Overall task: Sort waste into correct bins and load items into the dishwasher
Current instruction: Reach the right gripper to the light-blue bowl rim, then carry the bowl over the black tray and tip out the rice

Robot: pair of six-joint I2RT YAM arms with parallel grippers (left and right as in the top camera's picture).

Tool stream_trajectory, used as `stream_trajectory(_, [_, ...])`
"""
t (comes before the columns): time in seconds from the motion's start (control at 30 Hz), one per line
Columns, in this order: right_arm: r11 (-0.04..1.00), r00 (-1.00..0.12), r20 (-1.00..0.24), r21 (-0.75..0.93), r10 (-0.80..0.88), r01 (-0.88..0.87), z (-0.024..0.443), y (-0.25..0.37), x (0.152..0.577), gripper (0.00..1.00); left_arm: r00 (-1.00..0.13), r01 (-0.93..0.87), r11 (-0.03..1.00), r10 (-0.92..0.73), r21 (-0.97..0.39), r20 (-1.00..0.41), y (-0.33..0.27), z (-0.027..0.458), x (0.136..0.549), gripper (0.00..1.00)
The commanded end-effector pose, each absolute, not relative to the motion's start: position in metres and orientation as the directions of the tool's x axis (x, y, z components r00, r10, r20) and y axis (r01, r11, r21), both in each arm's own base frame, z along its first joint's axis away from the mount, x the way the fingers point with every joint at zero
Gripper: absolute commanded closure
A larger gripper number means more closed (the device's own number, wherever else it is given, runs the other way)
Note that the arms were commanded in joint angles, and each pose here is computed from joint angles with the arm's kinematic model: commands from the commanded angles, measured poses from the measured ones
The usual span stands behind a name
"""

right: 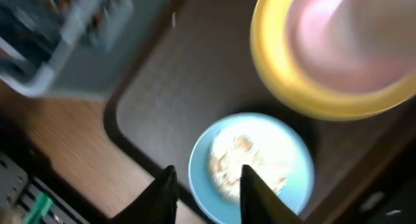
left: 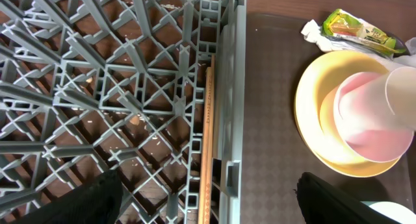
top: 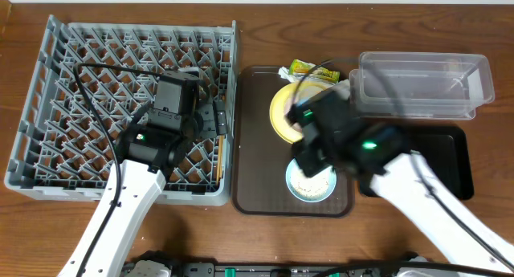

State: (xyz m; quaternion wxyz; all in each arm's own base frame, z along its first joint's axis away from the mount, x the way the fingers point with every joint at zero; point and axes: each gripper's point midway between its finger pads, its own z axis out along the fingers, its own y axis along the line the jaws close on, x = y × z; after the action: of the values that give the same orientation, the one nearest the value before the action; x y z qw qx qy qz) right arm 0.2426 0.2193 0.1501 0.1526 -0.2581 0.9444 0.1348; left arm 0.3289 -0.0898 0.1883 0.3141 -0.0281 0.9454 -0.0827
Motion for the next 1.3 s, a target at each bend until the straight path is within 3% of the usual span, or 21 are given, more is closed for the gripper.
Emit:
stream_trajectory(0.0, [0.859,-0.856,-0.248,0.133,-0.454,-0.495,0.115,0.215,0.23,0.75,-0.799,-0.007,0.986,-0.107,-0.169,-0.591,-0.088,0.19,0.331,0.11])
stream_trajectory(0.2, [0.84,-0.846,-0.143,0.117,-0.514,-0.53,0.077,0.216,0.205,0.73,-0.799,-0.007,0.986,-0.107,-0.169,-0.591,-0.088,0.19,0.331,0.11])
stream_trajectory(0.37, [0.799,-0.816,-0.154,0.166,-0.558,-0.578,0.062,0.232,0.188,0.73,-0.799,-0.006,0.986,-0.106,-0.169,-0.591,-0.088,0.19,0.331,0.11])
stream_trajectory(0.63, [0.794,-0.796,-0.168,0.101,-0.581,-0.6,0.035,0.223,0.183,0.74,-0.799,-0.006,0.986,-0.106,-0.169,-0.591,-0.088,0.19,0.331,0.11])
stream_trajectory(0.97, [0.794,-0.797,-0.168,0.1,-0.58,-0.599,0.035,0.223,0.183,0.79,-0.799,-0.006,0.986,-0.106,-0.169,-0.591,-0.088,0.19,0.331,0.11])
stream_trajectory(1.27, [0.818,-0.785,-0.231,-0.182,-0.575,-0.545,0.041,0.189,0.221,0.82,-0.799,-0.007,0.986,-0.107,-0.169,-0.591,-0.088,0.19,0.331,0.11])
